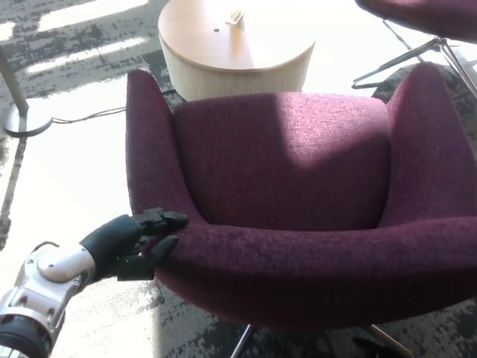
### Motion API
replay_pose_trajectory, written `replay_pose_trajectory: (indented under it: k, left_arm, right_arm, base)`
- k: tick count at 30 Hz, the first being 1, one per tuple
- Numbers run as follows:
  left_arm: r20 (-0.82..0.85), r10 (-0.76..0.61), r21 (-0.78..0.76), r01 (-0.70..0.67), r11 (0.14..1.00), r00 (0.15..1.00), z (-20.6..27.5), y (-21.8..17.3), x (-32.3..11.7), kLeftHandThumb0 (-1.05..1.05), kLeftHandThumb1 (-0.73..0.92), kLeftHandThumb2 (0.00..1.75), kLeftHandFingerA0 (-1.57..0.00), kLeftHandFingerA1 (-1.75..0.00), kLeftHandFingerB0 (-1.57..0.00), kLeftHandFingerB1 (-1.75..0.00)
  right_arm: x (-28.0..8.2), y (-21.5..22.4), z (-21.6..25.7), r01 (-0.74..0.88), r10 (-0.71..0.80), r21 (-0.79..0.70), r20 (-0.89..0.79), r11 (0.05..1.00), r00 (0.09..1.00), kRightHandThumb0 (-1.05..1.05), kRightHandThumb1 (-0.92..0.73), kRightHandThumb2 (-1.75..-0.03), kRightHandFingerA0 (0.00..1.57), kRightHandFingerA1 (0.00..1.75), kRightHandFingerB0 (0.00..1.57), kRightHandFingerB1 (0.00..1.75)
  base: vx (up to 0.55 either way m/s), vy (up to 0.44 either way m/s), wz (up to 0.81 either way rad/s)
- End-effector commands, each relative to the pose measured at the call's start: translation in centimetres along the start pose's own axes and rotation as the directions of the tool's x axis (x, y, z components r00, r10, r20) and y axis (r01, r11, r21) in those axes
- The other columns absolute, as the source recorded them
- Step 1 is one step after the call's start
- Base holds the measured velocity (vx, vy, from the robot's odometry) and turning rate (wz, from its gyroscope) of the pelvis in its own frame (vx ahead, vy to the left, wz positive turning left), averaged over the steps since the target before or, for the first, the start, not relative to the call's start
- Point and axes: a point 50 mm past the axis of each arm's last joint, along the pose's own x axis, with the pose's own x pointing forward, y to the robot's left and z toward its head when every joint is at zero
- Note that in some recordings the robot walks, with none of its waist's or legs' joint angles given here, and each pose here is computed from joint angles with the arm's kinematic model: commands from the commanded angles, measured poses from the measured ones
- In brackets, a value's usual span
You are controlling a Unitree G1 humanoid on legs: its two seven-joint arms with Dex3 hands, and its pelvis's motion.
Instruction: The robot stands in front of a sofa and uses its left hand to push the left side of the sofa
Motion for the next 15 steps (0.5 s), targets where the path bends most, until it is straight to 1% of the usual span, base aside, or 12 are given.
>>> replay_pose_trajectory:
  k: [1, 4, 5, 6, 7, 8, 9, 10, 11, 13, 14, 15]
  left_arm:
    - [-0.009, -0.352, -0.001, 0.352, 0.936, 0.936, 0.3, -8.1, 2.5, -1.00, 0.88, 0.67, -0.07, -0.43, -0.12, -0.33]
    - [-0.015, -0.369, 0.014, 0.370, 0.929, 0.929, 0.6, -8.9, 2.7, -0.96, 0.68, 1.10, -0.05, -0.44, -0.10, -0.34]
    - [-0.020, -0.384, 0.029, 0.385, 0.923, 0.923, 0.9, -9.4, 3.0, -1.01, 0.89, 0.67, -0.08, -0.37, -0.13, -0.27]
    - [-0.022, -0.390, 0.034, 0.391, 0.920, 0.920, 1.0, -9.6, 3.1, -1.01, 0.89, 0.67, -0.08, -0.37, -0.13, -0.27]
    - [-0.037, -0.393, 0.040, 0.395, 0.918, 0.919, 1.2, -9.9, 3.3, -1.03, 0.71, 1.15, -0.02, -0.30, -0.17, -0.23]
    - [-0.038, -0.390, 0.044, 0.391, 0.919, 0.920, 1.5, -10.4, 3.6, -0.96, 0.66, 1.11, -0.06, -0.39, -0.11, -0.30]
    - [-0.039, -0.393, 0.063, 0.395, 0.916, 0.919, 1.8, -10.9, 3.9, -0.40, 0.29, 1.00, -0.02, -0.52, 0.00, -0.49]
    - [-0.042, -0.400, 0.085, 0.402, 0.912, 0.916, 2.2, -11.3, 4.1, -0.40, 0.29, 1.00, -0.02, -0.52, 0.00, -0.49]
    - [-0.064, -0.399, 0.103, 0.404, 0.909, 0.915, 2.6, -11.6, 4.4, -1.05, 0.91, 0.69, -0.09, -0.42, -0.14, -0.31]
    - [-0.059, -0.396, 0.124, 0.400, 0.908, 0.916, 3.2, -12.0, 4.6, -1.05, 0.92, 0.70, -0.07, -0.42, -0.11, -0.32]
    - [-0.055, -0.399, 0.155, 0.403, 0.902, 0.915, 3.5, -12.3, 4.6, -1.00, 0.72, 1.21, -0.05, -0.43, -0.06, -0.29]
    - [-0.060, -0.404, 0.201, 0.407, 0.891, 0.913, 3.8, -12.7, 4.7, -1.05, 0.82, 1.35, 0.00, -0.41, -0.10, -0.26]
  right_arm:
    - [-0.1, -0.4, 0.1, 0.024, -0.024, 0.017, 0.012, 1.000, 1.000, -0.79, -0.70, -1.03, 0.33, 0.48, 0.23, 0.42]
    - [-0.2, -0.5, 0.1, 0.010, -0.010, -0.002, 0.018, 1.000, 1.000, -0.74, -0.82, -0.65, 0.34, 0.32, 0.31, 0.31]
    - [-0.2, -0.4, 0.0, 0.016, -0.016, -0.006, 0.013, 1.000, 1.000, -0.75, -0.81, -0.64, 0.32, 0.32, 0.29, 0.31]
    - [-0.2, -0.3, 0.0, 0.019, -0.019, -0.007, 0.011, 1.000, 1.000, -0.75, -0.81, -0.64, 0.32, 0.32, 0.29, 0.31]
    - [-0.2, -0.3, -0.1, 0.024, -0.024, -0.015, 0.007, 1.000, 1.000, -0.76, -0.81, -0.65, 0.33, 0.31, 0.28, 0.30]
    - [-0.3, -0.3, -0.2, 0.010, -0.010, 0.020, 0.003, 1.000, 1.000, -0.74, -0.80, -0.65, 0.28, 0.31, 0.24, 0.29]
    - [-0.3, -0.2, -0.3, 0.000, 0.000, 0.034, -0.001, 0.999, 1.000, -0.71, -0.85, -0.65, 0.24, 0.30, 0.21, 0.28]
    - [-0.3, -0.1, -0.3, -0.004, 0.004, 0.033, -0.004, 0.999, 1.000, -0.71, -0.85, -0.65, 0.24, 0.30, 0.21, 0.28]
    - [-0.3, -0.2, -0.2, -0.005, 0.005, 0.033, -0.002, 0.999, 1.000, -0.71, -0.85, -0.65, 0.24, 0.30, 0.21, 0.28]
    - [-0.2, -0.2, -0.1, -0.004, 0.004, 0.033, 0.001, 0.999, 1.000, -0.71, -0.85, -0.65, 0.24, 0.30, 0.21, 0.28]
    - [-0.2, -0.2, -0.1, -0.004, 0.004, 0.032, 0.002, 0.999, 1.000, -0.71, -0.85, -0.65, 0.24, 0.30, 0.21, 0.28]
    - [-0.2, -0.2, -0.1, -0.004, 0.004, 0.033, 0.003, 0.999, 1.000, -0.71, -0.85, -0.65, 0.24, 0.30, 0.21, 0.28]
  base:
    - [0.00, 0.000, 0.00]
    - [0.00, 0.000, 0.00]
    - [0.00, 0.000, 0.00]
    - [-0.02, 0.004, 0.08]
    - [-0.02, 0.008, 0.11]
    - [-0.02, 0.004, 0.11]
    - [-0.01, 0.009, 0.09]
    - [-0.01, 0.010, 0.10]
    - [-0.02, 0.004, 0.08]
    - [-0.03, 0.003, 0.08]
    - [0.00, 0.000, 0.00]
    - [0.00, 0.000, 0.00]
